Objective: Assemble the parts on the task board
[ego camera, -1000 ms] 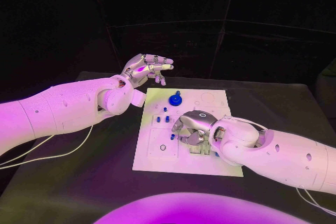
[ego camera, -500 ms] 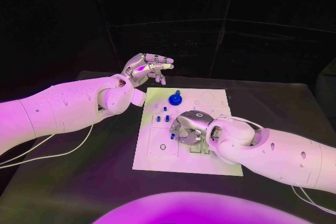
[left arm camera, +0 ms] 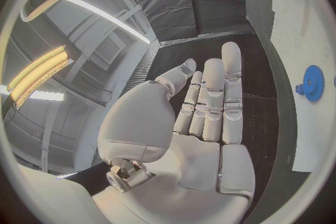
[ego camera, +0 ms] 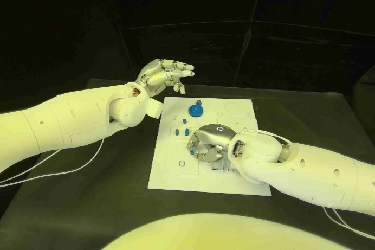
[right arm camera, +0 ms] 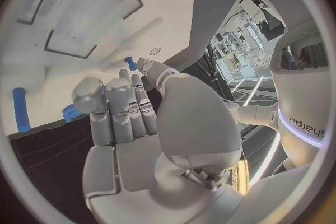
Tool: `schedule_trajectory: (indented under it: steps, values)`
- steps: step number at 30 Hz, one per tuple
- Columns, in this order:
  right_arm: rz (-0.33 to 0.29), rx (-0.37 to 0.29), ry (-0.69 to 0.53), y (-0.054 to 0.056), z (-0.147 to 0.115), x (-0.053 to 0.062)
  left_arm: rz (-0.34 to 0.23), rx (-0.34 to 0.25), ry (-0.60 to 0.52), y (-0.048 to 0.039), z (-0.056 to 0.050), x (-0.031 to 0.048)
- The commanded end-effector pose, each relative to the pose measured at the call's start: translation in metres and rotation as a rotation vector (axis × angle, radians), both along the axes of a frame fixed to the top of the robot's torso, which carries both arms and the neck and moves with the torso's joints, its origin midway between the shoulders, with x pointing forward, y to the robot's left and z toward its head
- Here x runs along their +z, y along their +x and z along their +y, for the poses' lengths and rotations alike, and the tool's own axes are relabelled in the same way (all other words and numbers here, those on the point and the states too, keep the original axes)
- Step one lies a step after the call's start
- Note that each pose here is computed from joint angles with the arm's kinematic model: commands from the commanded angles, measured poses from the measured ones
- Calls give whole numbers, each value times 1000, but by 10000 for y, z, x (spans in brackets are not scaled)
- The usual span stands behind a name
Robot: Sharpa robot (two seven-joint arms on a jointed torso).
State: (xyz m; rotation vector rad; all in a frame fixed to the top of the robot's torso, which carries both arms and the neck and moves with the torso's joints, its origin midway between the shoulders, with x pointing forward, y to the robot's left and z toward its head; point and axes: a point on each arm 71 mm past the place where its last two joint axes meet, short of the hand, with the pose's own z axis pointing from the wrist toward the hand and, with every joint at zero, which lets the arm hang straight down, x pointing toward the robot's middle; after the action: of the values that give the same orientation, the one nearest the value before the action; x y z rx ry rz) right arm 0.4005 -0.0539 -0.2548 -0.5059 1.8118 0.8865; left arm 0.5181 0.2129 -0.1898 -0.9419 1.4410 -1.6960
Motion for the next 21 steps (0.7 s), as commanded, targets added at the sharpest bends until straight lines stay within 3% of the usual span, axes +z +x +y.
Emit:
schedule_trajectory:
  steps: [1, 10, 21]
  values:
    - [8, 16, 0, -13, 14, 5, 2, -11, -10, 1, -13, 13]
    - [1, 19, 7, -19, 23, 14, 3, -10, -8, 1, -11, 12]
    - [-98, -24, 52, 41, -31, 67, 3, -6, -7, 3, -2, 12]
